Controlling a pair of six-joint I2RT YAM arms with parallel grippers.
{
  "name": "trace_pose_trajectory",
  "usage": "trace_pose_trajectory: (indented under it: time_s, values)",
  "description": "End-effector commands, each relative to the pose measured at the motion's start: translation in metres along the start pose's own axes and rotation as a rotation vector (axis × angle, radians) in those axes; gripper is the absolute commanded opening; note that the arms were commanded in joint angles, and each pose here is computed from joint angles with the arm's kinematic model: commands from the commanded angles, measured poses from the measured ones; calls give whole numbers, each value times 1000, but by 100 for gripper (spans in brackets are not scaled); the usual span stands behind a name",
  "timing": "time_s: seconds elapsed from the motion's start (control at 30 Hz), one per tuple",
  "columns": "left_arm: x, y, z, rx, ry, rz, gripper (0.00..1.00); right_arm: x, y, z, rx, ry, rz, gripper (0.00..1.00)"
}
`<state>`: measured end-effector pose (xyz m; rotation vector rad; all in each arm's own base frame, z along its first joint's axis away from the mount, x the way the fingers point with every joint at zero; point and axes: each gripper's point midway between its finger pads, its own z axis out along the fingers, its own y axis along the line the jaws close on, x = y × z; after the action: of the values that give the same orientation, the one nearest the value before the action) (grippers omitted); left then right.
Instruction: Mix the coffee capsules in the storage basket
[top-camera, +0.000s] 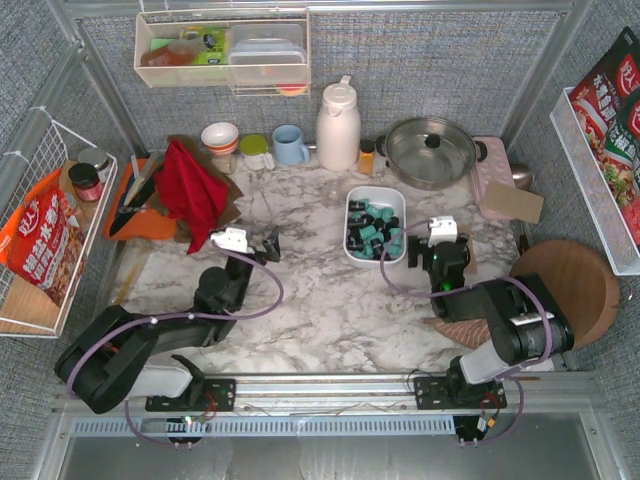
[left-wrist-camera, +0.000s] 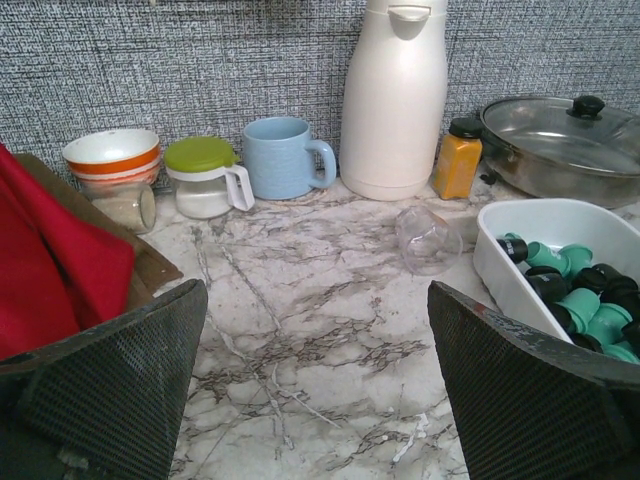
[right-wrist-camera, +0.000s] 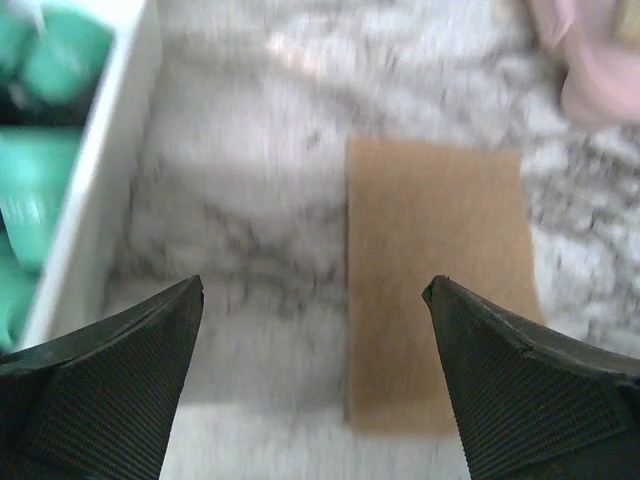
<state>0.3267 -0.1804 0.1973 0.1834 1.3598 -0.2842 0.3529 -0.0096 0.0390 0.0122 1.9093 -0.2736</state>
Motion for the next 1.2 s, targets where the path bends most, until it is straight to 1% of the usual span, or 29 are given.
trace_pose_trajectory:
  time_s: [0.0, 0.07, 0.1, 0.2, 0.3, 0.4, 0.5, 0.57, 0.63, 0.83, 0.93, 1.0, 1.1, 1.17]
  values:
    - [-8, 2, -1, -7, -17, -2, 99, -23, 13, 15, -89, -25, 65, 99]
    - [-12, 12, -3, -48, -10, 49, 99, -22, 8, 20, -76, 16, 90, 99]
    - [-13, 23, -5, -100, 5, 84, 99, -21, 5, 21, -76, 38, 99, 99]
    - [-14, 74, -21, -377, 70, 159, 99, -21, 5, 23, -92, 48, 116, 99]
    - [-12, 114, -50, -583, 103, 252, 99, -21, 5, 23, -93, 49, 116, 99]
    - [-6, 138, -79, -684, 86, 295, 99, -21, 5, 23, -93, 50, 116, 99]
    - [2, 167, -104, -806, 82, 310, 99, -21, 5, 23, -93, 51, 117, 99]
    - [19, 176, -105, -819, 144, 346, 99, -20, 5, 23, -92, 52, 116, 99]
    - [42, 183, -99, -812, 202, 342, 99, -21, 5, 23, -93, 51, 116, 99]
    - [63, 186, -63, -836, 287, 491, 100, -20, 5, 23, -94, 52, 116, 99]
    - [68, 178, -44, -783, 277, 500, 100, -21, 5, 23, -94, 50, 117, 99]
    - [67, 180, -43, -794, 272, 492, 100, -21, 5, 23, -94, 51, 115, 99]
    - [56, 187, -51, -797, 215, 417, 100, -21, 5, 23, -94, 50, 116, 99]
    - [47, 198, -73, -814, 158, 323, 100, -21, 5, 23, -94, 49, 116, 99]
